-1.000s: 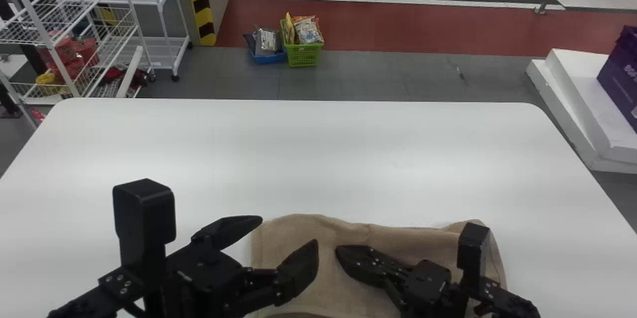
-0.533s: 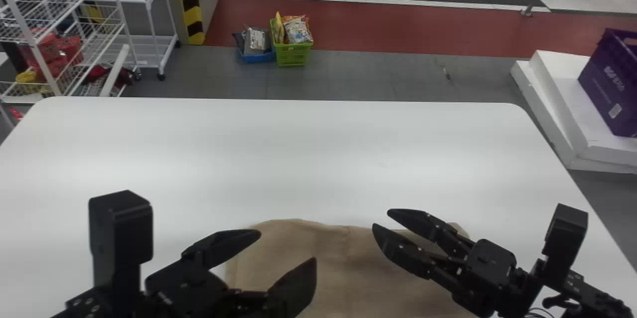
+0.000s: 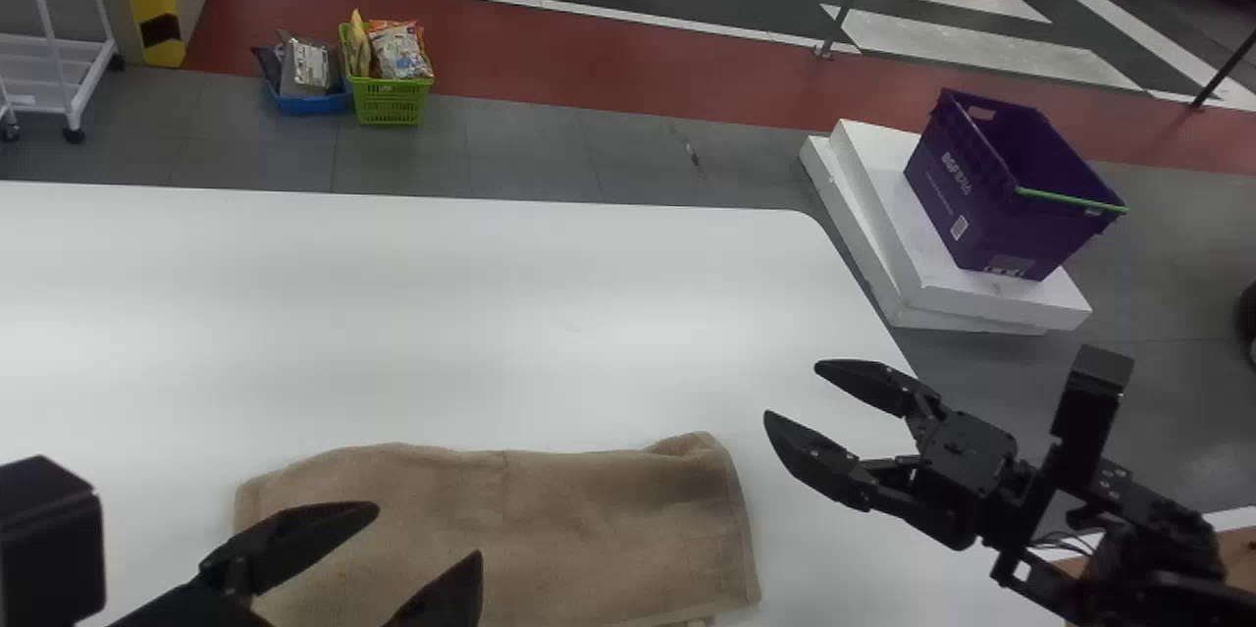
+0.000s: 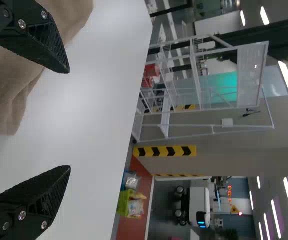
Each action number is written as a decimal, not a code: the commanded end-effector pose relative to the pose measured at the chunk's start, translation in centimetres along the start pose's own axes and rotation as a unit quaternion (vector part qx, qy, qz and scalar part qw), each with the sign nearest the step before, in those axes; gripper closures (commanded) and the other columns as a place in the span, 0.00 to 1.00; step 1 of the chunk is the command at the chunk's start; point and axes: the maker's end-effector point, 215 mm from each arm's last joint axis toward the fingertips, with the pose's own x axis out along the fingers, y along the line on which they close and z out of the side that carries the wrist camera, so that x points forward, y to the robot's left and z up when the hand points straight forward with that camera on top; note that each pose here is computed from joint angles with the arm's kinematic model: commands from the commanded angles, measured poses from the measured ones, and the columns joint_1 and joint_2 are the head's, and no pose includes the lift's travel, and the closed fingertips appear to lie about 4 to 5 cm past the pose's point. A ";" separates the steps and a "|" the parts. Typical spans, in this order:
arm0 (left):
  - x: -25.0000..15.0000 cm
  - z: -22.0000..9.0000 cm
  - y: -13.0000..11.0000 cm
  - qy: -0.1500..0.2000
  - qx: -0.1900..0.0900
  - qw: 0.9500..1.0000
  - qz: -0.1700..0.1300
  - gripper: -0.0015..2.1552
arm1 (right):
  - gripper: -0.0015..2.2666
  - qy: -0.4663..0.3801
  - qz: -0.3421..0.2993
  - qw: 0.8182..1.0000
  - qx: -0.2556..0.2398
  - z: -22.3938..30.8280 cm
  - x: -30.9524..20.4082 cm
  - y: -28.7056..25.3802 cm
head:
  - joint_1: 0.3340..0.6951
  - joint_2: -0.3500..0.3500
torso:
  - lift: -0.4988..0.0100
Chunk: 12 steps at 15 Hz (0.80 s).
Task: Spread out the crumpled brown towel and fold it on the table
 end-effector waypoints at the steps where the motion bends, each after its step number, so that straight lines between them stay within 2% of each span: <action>1: 0.9 -0.2 1.6 -0.014 0.016 1.000 0.015 0.10 | 0.10 0.018 -0.054 0.998 0.017 -3.0 -3.0 -4.0 | 1.00 0.00 | 0.73; 4: 1.7 -1.6 2.1 -0.006 0.030 0.999 0.016 0.16 | 0.10 -0.018 -0.121 0.991 0.060 -5.1 -9.5 -9.1 | 1.00 0.00 | 0.73; 5: 2.0 -1.4 2.6 -0.017 0.052 0.998 0.025 0.29 | 0.10 -0.037 -0.125 0.989 0.069 -5.4 -11.1 -9.6 | 1.00 0.00 | 0.73; 6: 2.2 -2.1 3.4 -0.016 0.052 0.998 0.039 0.64 | 0.10 -0.049 -0.123 0.988 0.081 -5.8 -12.3 -9.4 | 1.00 0.00 | 0.73; 7: 2.3 -3.0 4.2 -0.008 0.047 0.998 0.050 0.87 | 0.10 -0.060 -0.126 0.986 0.093 -6.1 -13.7 -9.2 | 1.00 0.00 | 0.73; 9: 2.0 -3.9 4.5 0.002 0.046 0.998 0.045 0.89 | 0.10 -0.089 -0.122 0.982 0.111 -5.7 -15.7 -8.7 | 1.00 0.00 | 0.73; 12: 1.0 -3.9 4.8 -0.001 0.038 0.998 0.044 0.89 | 0.10 -0.094 -0.091 0.987 0.096 -4.4 -15.4 -7.9 | 1.00 0.00 | 0.73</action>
